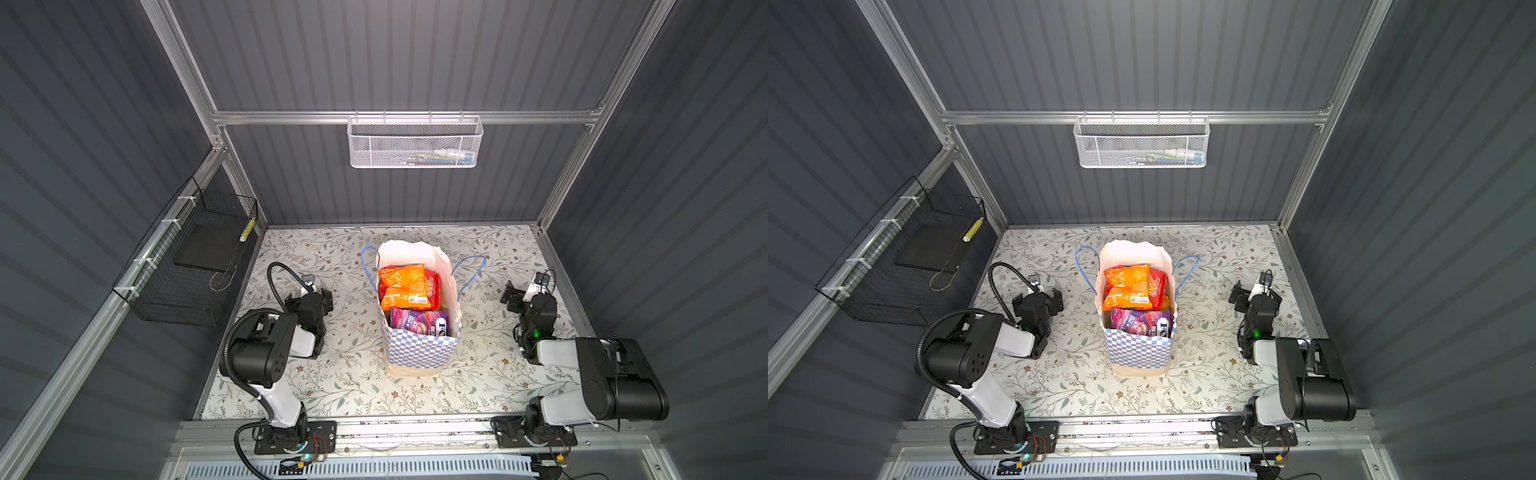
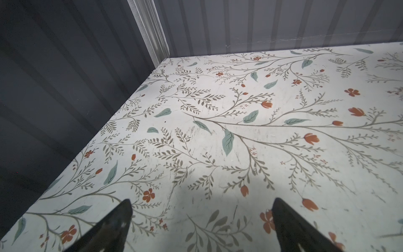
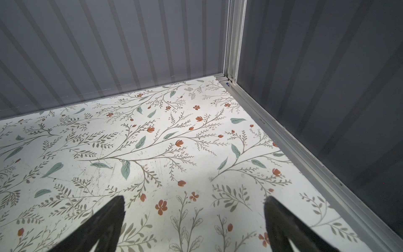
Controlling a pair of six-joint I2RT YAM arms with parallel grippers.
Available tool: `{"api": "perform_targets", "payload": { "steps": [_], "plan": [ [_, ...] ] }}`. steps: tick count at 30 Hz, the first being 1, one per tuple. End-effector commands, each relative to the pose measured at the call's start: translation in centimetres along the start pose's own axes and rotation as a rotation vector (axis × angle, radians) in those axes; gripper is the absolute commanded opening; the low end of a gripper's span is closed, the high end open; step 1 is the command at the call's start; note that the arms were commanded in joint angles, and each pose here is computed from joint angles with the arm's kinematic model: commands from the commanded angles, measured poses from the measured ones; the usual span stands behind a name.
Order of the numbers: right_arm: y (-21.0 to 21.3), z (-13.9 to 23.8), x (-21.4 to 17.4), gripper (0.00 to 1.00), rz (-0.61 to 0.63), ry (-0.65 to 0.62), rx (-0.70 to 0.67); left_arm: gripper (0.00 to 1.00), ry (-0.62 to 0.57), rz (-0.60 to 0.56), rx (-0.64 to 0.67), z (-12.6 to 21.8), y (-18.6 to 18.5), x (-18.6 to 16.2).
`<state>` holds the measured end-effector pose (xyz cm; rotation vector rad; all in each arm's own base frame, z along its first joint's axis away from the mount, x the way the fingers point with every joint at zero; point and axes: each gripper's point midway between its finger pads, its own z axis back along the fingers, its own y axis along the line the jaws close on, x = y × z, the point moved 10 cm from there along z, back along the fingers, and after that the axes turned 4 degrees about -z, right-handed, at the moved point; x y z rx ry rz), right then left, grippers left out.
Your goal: Place the snacks into the paper bag
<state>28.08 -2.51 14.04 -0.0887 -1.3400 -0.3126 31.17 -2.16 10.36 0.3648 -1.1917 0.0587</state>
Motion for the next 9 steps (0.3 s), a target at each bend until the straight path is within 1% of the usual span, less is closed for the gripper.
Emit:
{"api": "perform_targets", "payload": {
  "steps": [1, 9],
  "plan": [
    [0.25, -0.14, 0.38, 0.99, 0.006, -0.022, 0.011, 1.00, -0.010, 0.014, 0.001, -0.24, -0.01, 0.45],
    [0.23, -0.14, 0.39, 0.99, 0.005, -0.022, 0.009, 1.00, -0.007, 0.012, -0.002, -0.25, -0.05, 0.39]
  ]
}}
